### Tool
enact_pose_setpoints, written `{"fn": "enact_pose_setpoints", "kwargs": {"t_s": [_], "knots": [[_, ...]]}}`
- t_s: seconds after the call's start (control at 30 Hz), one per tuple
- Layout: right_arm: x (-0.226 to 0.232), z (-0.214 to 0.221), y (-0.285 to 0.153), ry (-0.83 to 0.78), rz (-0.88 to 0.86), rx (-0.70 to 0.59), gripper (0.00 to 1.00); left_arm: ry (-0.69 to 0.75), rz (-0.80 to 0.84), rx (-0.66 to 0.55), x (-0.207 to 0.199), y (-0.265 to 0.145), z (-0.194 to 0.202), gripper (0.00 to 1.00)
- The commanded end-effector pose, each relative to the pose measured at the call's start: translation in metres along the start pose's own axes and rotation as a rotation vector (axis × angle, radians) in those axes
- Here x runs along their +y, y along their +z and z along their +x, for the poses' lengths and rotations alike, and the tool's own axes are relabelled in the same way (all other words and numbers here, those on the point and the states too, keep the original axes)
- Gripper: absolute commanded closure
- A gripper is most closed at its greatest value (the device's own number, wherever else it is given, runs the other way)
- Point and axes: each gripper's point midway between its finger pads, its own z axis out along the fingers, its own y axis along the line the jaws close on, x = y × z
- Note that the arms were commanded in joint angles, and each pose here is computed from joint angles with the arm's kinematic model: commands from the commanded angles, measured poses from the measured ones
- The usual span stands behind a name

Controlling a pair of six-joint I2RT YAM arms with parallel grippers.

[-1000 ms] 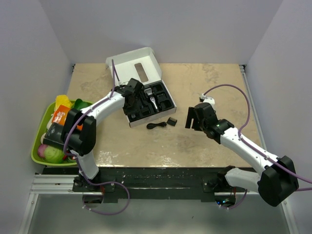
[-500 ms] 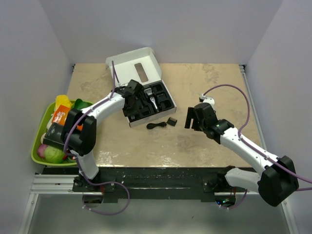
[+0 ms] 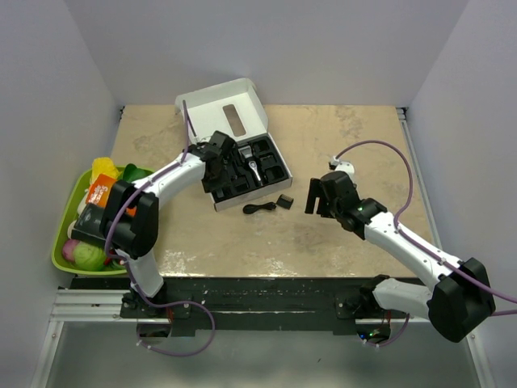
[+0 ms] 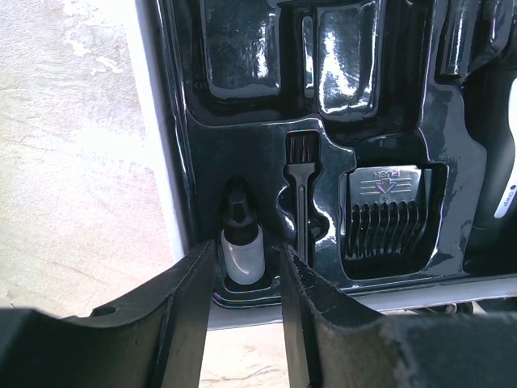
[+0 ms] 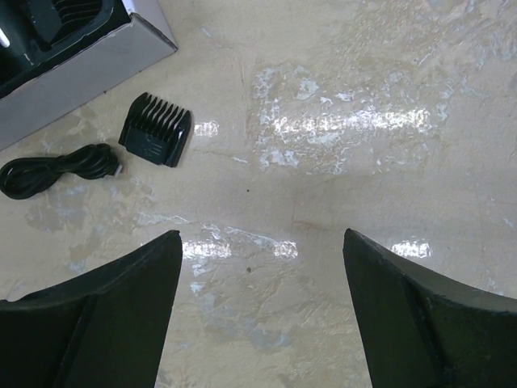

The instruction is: Sort the hair-cutting tools

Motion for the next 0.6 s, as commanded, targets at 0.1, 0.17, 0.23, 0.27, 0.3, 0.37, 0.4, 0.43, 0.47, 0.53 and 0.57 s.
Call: {"fn": "enact_pose_setpoints", "kwargs": {"t_s": [0.1,0.17,0.23,0.27,0.3,0.37,0.4,0.43,0.47,0.53,0.57], "knots": [[0.028,-0.015,-0.006,-0.010,-0.087,-0.030,0.17,-0.020,0.045,-0.077,-0.001,-0.043,-0.029,0.56],[0.046,-0.023,-0.012,-0.044,-0.123,-0.046,0.17,-0.026,0.066,-0.111,-0.001,-0.061,-0.039,0.54],[0.071,-0.027,-0.014,-0.092,-0.161,-0.041,0.18,-0.031,0.084,-0.151,0.003,-0.081,-0.048,0.46],[0.079,-0.028,-0.014,-0.108,-0.169,-0.038,0.18,-0.036,0.092,-0.168,0.004,-0.089,-0.051,0.45],[0.087,-0.021,-0.007,-0.140,-0.163,-0.005,0.19,-0.036,0.098,-0.183,0.006,-0.097,-0.053,0.41],[0.115,-0.026,-0.011,-0.160,-0.213,-0.005,0.20,-0.045,0.115,-0.234,0.014,-0.119,-0.060,0.34],[0.127,-0.025,-0.010,-0.166,-0.244,0.005,0.22,-0.047,0.116,-0.250,0.018,-0.126,-0.061,0.33],[0.140,-0.025,-0.005,-0.173,-0.260,0.018,0.28,-0.053,0.128,-0.288,0.025,-0.141,-0.065,0.31],[0.147,-0.027,-0.002,-0.167,-0.276,0.018,0.35,-0.054,0.128,-0.301,0.030,-0.146,-0.064,0.28],[0.165,-0.025,0.008,-0.168,-0.311,0.048,0.64,-0.053,0.140,-0.336,0.042,-0.160,-0.061,0.26],[0.171,-0.026,0.012,-0.166,-0.320,0.052,0.75,-0.050,0.146,-0.347,0.046,-0.165,-0.059,0.23]]}}
